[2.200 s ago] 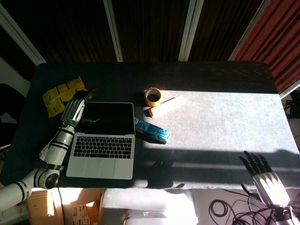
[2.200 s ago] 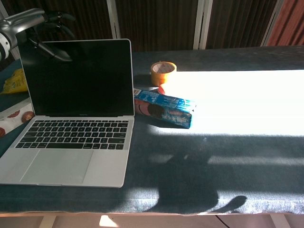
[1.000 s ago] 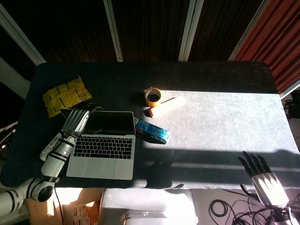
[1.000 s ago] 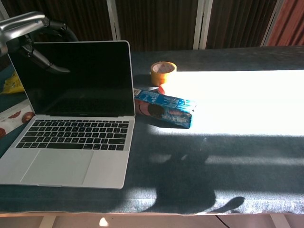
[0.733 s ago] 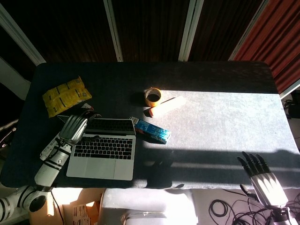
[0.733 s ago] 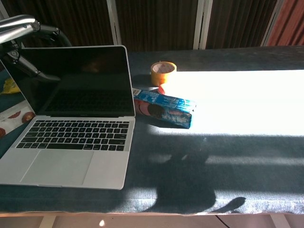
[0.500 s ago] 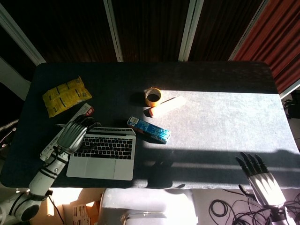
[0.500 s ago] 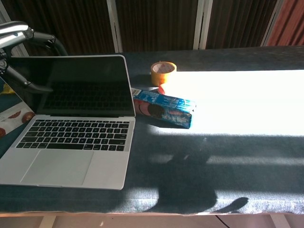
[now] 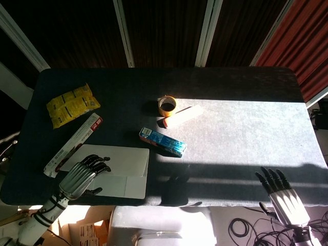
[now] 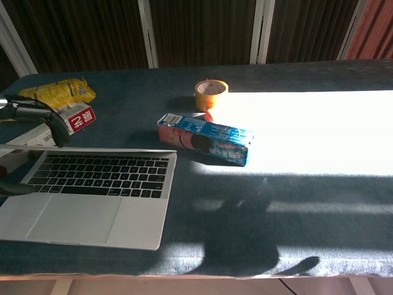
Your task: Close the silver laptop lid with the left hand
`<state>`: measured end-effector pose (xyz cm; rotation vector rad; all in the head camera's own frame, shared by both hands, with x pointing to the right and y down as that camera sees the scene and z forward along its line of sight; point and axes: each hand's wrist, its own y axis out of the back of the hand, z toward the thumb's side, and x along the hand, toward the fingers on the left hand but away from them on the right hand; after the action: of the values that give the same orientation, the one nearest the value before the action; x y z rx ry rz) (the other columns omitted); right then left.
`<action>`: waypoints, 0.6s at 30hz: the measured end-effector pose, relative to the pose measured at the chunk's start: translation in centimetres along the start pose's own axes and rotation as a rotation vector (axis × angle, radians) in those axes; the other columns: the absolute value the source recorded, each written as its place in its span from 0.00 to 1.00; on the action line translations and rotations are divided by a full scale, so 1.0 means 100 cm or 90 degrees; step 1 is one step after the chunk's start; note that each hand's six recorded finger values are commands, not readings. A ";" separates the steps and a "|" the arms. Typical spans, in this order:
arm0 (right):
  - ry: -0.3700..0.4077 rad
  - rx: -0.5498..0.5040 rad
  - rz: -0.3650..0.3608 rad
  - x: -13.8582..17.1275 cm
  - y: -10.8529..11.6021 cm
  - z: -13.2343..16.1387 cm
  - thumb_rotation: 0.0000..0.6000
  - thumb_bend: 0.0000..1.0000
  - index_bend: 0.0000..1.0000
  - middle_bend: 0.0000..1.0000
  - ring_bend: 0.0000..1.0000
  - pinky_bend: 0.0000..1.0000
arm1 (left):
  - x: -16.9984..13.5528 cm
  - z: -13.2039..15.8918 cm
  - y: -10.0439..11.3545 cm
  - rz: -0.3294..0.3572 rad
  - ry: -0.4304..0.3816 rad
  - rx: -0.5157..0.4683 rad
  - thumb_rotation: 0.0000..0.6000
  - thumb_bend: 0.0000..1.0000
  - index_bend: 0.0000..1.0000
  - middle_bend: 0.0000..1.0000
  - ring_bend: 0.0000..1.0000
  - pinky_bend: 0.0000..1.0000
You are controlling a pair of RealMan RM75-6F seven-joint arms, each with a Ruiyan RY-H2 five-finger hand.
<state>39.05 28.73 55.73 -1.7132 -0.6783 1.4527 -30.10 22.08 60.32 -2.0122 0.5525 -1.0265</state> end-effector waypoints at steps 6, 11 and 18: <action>0.002 0.001 0.000 0.000 0.000 0.000 1.00 0.22 0.00 0.00 0.00 0.00 | -0.023 0.006 -0.026 -0.037 -0.015 0.014 1.00 0.15 0.39 0.42 0.24 0.24; 0.002 0.000 -0.002 0.001 0.001 0.000 1.00 0.22 0.00 0.00 0.00 0.00 | -0.030 0.003 -0.047 -0.057 -0.016 0.011 1.00 0.15 0.39 0.40 0.23 0.24; 0.003 0.004 0.001 0.001 -0.001 0.000 1.00 0.22 0.00 0.00 0.00 0.00 | -0.041 0.003 -0.072 -0.101 -0.009 -0.026 1.00 0.15 0.33 0.29 0.14 0.24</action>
<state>39.04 28.84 55.73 -1.7126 -0.6695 1.4508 -32.04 29.23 64.12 -2.1244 0.4143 -1.1027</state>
